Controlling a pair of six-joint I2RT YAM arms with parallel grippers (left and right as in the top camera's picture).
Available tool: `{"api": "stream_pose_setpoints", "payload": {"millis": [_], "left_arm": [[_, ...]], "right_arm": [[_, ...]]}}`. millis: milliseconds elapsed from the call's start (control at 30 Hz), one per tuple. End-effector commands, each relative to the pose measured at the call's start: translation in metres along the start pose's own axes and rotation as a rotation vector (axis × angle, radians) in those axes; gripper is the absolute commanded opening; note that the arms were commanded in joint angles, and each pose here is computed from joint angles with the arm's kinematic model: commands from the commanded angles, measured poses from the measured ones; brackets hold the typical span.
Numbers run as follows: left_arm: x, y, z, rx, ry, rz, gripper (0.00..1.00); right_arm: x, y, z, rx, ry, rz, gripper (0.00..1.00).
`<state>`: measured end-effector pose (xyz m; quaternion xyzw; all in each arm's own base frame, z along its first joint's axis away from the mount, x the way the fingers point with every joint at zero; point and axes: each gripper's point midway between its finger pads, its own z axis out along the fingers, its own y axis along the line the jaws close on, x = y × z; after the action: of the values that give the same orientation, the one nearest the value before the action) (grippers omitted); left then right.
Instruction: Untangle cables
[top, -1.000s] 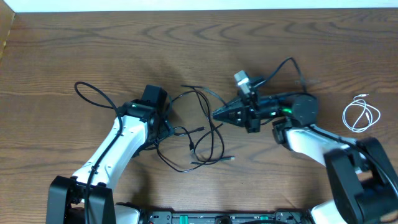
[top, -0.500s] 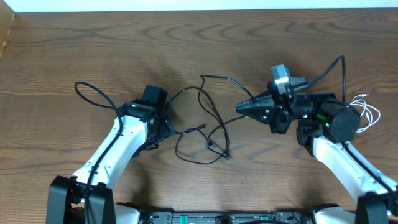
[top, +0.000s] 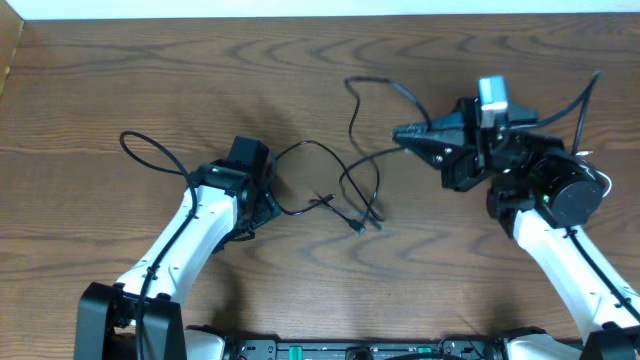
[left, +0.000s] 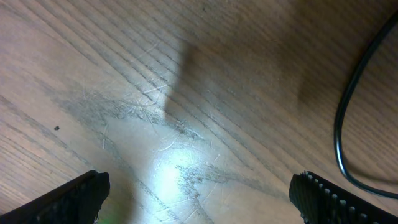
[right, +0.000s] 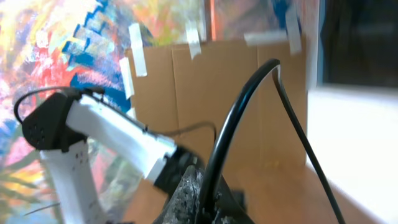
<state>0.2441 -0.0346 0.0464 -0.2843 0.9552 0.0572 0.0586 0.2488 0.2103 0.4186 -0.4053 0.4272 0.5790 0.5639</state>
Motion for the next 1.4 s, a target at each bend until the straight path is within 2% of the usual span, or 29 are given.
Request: {"api": "stream_pose_setpoints", "payload": {"millis": [0, 167, 333, 600, 867, 1000, 1200, 1367], "left_arm": [[-0.002, 0.002, 0.002, -0.015, 0.000, -0.008, 0.98], [-0.002, 0.002, 0.002, -0.015, 0.000, -0.008, 0.98], [-0.002, 0.002, 0.002, -0.015, 0.000, -0.008, 0.98], [-0.002, 0.002, 0.002, -0.015, 0.000, -0.008, 0.98], [-0.002, 0.002, 0.002, -0.015, 0.000, -0.008, 0.98], [-0.002, 0.002, 0.002, -0.015, 0.000, -0.008, 0.98], [-0.002, 0.002, 0.002, -0.015, 0.000, -0.008, 0.98], [-0.002, 0.002, 0.002, -0.015, 0.000, -0.008, 0.98]], "right_arm": [[-0.040, 0.008, 0.006, -0.008, -0.078, -0.161, 0.01], [-0.050, 0.007, 0.012, -0.021, -0.044, -0.175, 0.01], [-0.019, -0.019, 0.011, 0.020, 0.071, -0.095, 0.01], [0.029, -0.068, -0.004, 0.189, 0.172, 0.149, 0.01], [0.084, -0.102, -0.040, 0.405, 0.285, 0.347, 0.01], [0.113, -0.118, -0.064, 0.572, 0.354, 0.424, 0.01], [0.151, -0.132, -0.102, 0.792, 0.499, 0.439, 0.01], [0.181, -0.140, -0.155, 1.085, 0.645, 0.490, 0.01]]}}
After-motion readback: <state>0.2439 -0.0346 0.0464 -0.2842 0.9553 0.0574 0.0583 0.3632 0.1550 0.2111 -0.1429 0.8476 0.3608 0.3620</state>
